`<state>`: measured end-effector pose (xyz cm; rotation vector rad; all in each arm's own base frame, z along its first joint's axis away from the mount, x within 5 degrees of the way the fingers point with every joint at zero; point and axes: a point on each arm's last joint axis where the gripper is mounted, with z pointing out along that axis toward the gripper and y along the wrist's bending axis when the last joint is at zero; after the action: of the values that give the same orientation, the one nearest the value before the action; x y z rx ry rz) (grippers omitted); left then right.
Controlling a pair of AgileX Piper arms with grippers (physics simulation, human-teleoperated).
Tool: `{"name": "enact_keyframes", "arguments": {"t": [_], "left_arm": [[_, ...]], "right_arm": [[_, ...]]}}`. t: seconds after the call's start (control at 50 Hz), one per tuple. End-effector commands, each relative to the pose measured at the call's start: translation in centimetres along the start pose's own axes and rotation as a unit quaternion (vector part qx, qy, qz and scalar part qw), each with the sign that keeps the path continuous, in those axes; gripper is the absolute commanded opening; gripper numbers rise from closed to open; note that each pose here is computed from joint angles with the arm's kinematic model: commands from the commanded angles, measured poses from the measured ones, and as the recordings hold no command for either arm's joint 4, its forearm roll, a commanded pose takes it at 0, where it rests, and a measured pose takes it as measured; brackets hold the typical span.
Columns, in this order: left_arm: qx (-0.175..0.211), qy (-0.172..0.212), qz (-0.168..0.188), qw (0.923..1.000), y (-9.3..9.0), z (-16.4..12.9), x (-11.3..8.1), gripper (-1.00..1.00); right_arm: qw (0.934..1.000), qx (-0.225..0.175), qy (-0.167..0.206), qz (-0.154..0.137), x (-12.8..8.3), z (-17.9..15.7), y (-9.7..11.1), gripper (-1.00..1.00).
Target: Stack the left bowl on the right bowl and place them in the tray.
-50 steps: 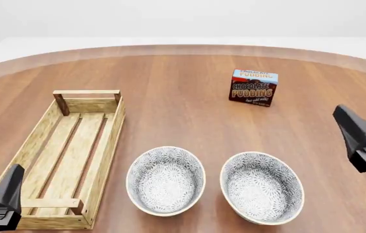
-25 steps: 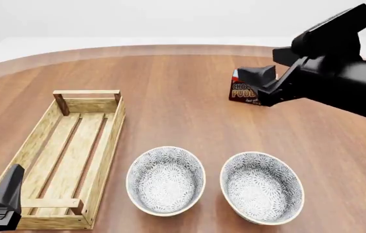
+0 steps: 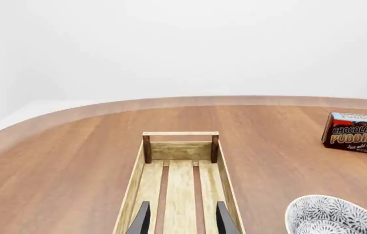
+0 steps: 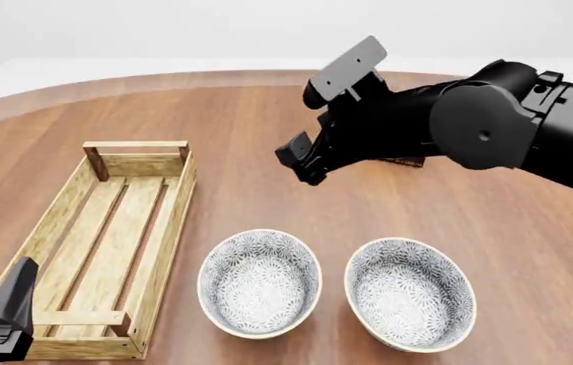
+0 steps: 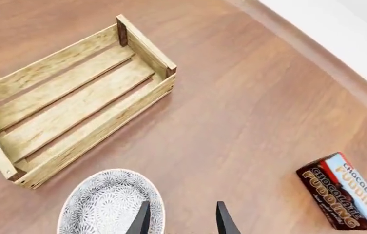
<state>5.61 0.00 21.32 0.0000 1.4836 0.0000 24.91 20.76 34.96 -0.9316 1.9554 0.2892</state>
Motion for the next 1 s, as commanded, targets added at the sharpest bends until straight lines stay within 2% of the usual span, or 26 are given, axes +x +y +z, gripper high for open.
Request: {"name": "enact_keyframes", "arguments": {"t": [0.02, 0.08, 0.2, 0.32, 0.36, 0.38, 0.48, 0.66, 0.7, 0.82, 1.0], "left_arm": [[0.0, 0.0, 0.0, 1.0, 0.0, 0.0, 0.0, 1.0], [0.0, 0.0, 0.0, 1.0, 0.0, 0.0, 0.0, 1.0], [0.0, 0.0, 0.0, 1.0, 0.0, 0.0, 0.0, 1.0], [0.0, 0.0, 0.0, 1.0, 0.0, 0.0, 0.0, 1.0], [0.0, 0.0, 0.0, 1.0, 0.0, 0.0, 0.0, 1.0], [0.0, 0.0, 0.0, 1.0, 0.0, 0.0, 0.0, 1.0], [0.0, 0.0, 0.0, 1.0, 0.0, 0.0, 0.0, 1.0], [0.0, 0.0, 0.0, 1.0, 0.0, 0.0, 0.0, 1.0], [0.0, 0.0, 0.0, 1.0, 0.0, 0.0, 0.0, 1.0], [0.0, 0.0, 0.0, 1.0, 0.0, 0.0, 0.0, 1.0], [0.0, 0.0, 0.0, 1.0, 0.0, 0.0, 0.0, 1.0]], "right_arm": [[0.9984, -0.026, 0.048, 0.011, 0.1, 3.4, 1.6, 1.0], [0.9977, -0.033, 0.056, 0.021, 0.1, 3.9, 2.2, 1.0], [0.9969, -0.028, 0.07, 0.02, 0.6, 5.1, 1.7, 1.0], [0.9956, -0.032, 0.083, 0.028, 0.8, 6.2, 2.0, 1.0], [0.9953, -0.033, 0.088, 0.023, 1.1, 6.6, 2.1, 1.0], [0.9947, -0.032, 0.092, 0.033, 1.3, 6.9, 2.1, 1.0], [0.9924, -0.027, 0.113, 0.041, 2.7, 8.4, 1.5, 1.0], [0.9904, -0.025, 0.128, 0.046, 3.5, 8.8, 1.4, 1.0], [0.9889, -0.031, 0.137, 0.048, 4.0, 9.1, 2.1, 1.0], [0.9871, -0.032, 0.146, 0.058, 4.6, 9.8, 2.3, 1.0], [0.9854, -0.036, 0.157, 0.057, 5.3, 10.6, 2.9, 1.0]]}}
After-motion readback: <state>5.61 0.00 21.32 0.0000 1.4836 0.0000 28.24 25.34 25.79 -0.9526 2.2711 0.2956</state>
